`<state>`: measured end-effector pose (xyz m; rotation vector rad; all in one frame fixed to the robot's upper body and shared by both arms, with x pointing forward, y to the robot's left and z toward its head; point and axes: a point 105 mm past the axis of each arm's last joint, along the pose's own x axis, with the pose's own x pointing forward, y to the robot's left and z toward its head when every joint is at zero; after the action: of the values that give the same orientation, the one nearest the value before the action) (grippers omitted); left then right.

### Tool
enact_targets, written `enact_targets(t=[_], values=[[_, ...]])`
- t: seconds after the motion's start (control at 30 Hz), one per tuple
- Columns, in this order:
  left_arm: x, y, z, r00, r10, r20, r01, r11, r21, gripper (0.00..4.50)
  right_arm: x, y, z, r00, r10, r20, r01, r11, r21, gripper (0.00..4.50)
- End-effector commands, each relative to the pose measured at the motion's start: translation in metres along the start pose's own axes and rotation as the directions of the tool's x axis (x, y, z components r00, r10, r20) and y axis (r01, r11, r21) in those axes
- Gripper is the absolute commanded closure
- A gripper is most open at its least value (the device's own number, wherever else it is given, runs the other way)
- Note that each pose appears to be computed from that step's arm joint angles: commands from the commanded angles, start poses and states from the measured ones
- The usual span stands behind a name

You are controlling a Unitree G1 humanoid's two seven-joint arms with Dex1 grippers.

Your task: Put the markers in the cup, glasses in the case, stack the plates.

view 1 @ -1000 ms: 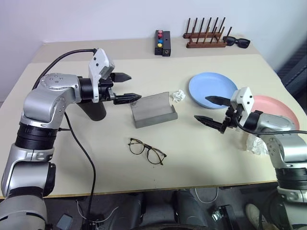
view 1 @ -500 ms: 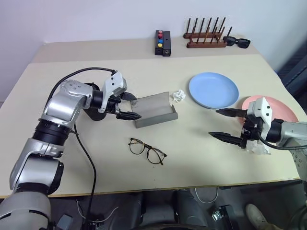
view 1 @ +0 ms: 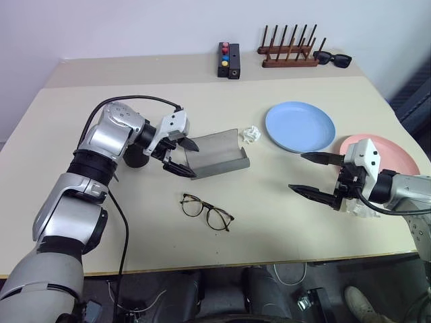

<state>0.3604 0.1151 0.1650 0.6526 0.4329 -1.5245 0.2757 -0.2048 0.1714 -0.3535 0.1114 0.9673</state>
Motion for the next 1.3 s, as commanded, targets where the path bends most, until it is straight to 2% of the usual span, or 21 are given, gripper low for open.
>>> enact_targets(t=[0.03, 0.23, 1.03, 1.3], values=[[0.001, 0.0, 0.007, 1.0, -0.012, -0.004, 0.012, 0.999, 0.052, 0.01, 0.0, 0.001, 0.012, 0.999, -0.002, 0.032, 0.003, 0.999, -0.047, 0.0], [-0.009, 0.003, 0.018, 0.999, 0.025, 0.041, -0.028, 0.998, 0.063, 0.01, -0.001, 0.0, 0.012, 1.0, -0.004, 0.031, 0.006, 0.999, -0.051, 0.0], [-0.022, -0.006, 0.018, 0.988, 0.135, 0.079, -0.138, 0.99, 0.03, 0.01, 0.007, -0.008, 0.009, 0.999, 0.026, 0.039, -0.023, 0.998, -0.055, 0.0], [-0.034, -0.012, 0.034, 0.981, 0.15, 0.122, -0.159, 0.985, 0.069, 0.01, 0.006, -0.008, 0.007, 0.999, 0.024, 0.037, -0.022, 0.998, -0.052, 0.0]])
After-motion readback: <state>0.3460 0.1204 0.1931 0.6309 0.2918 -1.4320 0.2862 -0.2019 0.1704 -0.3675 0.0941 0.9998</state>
